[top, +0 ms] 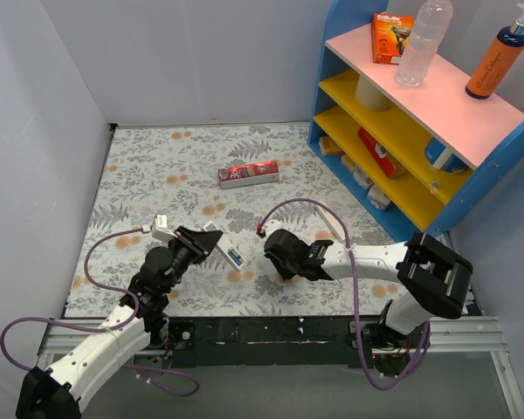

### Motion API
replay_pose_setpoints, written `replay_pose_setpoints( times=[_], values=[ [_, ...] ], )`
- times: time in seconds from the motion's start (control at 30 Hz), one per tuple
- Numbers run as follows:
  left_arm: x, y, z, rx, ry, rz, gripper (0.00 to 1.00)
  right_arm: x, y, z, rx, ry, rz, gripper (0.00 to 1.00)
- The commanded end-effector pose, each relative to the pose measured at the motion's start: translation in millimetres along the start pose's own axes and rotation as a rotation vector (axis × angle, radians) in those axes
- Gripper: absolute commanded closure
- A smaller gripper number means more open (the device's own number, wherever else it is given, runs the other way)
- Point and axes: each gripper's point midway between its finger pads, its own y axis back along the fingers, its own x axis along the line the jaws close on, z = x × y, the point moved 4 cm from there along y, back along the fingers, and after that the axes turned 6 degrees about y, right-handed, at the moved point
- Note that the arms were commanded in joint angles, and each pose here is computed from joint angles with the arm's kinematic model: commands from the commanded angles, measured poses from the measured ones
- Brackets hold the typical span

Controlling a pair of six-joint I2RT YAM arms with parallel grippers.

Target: Load the batteries into the remote control

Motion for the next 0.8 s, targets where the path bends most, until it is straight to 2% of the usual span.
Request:
replay_pose_setpoints(
  times=[0.0,0.23,0.43,0.57,0.6,0.73,0.77],
  values=[
    [-14,0,3,-0.011,0.008,-0.058,1.0,-1,-2,-9,0.029,0.001,0.006,0.78],
    [-18,0,-1,0.016,0.01,-0.099,1.0,-1,19,13,-0.015,0.035,0.035,0.99],
    [-21,2,-5,0.028,0.018,-0.156,1.0,1,60,40,-0.044,0.052,0.085,0.99],
    [-24,1,-5,0.035,0.032,-0.181,1.0,10,100,70,-0.145,0.064,0.197,0.99],
    [-26,3,-10,0.068,0.032,-0.201,1.0,12,110,80,-0.172,0.061,0.216,0.99],
    [-27,4,-13,0.08,0.052,-0.225,1.0,20,137,99,-0.188,0.055,0.289,0.99],
    [-27,4,-13,0.082,0.057,-0.223,1.0,22,139,98,-0.152,0.058,0.308,0.99]
  ],
)
